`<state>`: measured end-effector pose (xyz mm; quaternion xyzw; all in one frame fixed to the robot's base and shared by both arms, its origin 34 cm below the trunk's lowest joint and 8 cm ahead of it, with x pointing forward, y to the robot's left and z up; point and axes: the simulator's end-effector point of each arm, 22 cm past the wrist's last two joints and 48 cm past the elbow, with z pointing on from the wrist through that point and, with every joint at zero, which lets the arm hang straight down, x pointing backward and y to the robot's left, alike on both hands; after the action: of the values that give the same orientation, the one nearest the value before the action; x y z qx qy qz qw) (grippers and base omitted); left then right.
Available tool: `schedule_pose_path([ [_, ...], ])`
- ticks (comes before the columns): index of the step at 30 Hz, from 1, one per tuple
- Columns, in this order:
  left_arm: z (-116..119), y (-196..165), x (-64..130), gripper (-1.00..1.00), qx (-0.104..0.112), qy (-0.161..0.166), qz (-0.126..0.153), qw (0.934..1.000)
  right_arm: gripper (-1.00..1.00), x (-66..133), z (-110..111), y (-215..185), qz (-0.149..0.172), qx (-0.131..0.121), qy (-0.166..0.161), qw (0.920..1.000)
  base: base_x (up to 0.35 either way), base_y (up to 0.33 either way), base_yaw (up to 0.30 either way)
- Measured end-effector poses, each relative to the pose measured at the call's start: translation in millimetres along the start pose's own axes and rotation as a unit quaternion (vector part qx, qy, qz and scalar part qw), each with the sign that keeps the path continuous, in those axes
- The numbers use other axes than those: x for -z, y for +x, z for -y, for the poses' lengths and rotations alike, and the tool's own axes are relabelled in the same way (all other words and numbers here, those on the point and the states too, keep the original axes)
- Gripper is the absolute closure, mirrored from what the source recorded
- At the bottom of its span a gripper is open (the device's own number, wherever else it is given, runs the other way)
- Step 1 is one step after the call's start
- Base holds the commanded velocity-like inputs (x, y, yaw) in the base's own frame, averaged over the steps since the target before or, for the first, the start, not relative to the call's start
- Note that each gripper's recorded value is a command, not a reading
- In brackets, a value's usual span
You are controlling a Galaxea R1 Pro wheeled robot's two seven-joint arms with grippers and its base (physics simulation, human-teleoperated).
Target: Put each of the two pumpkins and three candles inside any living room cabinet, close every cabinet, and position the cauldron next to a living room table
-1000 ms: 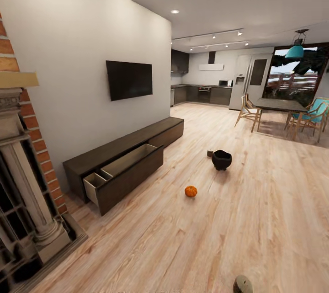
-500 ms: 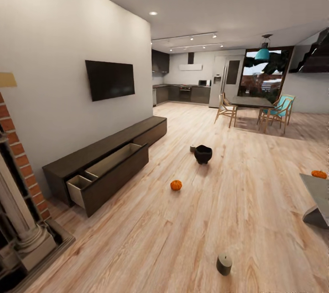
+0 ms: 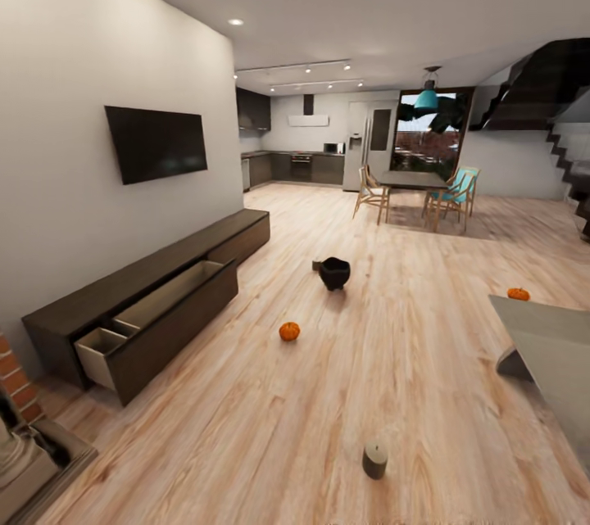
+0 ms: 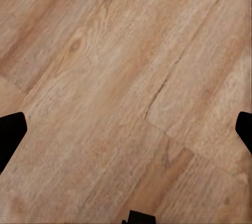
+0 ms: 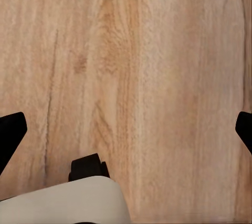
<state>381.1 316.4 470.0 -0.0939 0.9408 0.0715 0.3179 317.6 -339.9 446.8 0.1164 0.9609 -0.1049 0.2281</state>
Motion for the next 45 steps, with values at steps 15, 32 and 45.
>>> schedule_pose_path([
  [15,-20,4,-1.8,-1.00,0.002,-0.051,-0.021,0.9985,-1.00,1.3,-23,-6,-0.012,-0.030,-0.003,0.9995,0.084,0.074,-0.063],
  [32,182,-297,-27.4,-1.00,-0.009,0.118,-0.003,0.9930,-1.00,46.7,-205,-377,0.109,-0.017,-0.102,0.9887,0.000,0.000,0.000],
  [45,192,-307,-28.0,-1.00,-0.033,0.132,0.049,0.9894,-1.00,35.8,-192,-372,0.112,-0.018,-0.092,0.9893,0.000,0.000,0.000],
])
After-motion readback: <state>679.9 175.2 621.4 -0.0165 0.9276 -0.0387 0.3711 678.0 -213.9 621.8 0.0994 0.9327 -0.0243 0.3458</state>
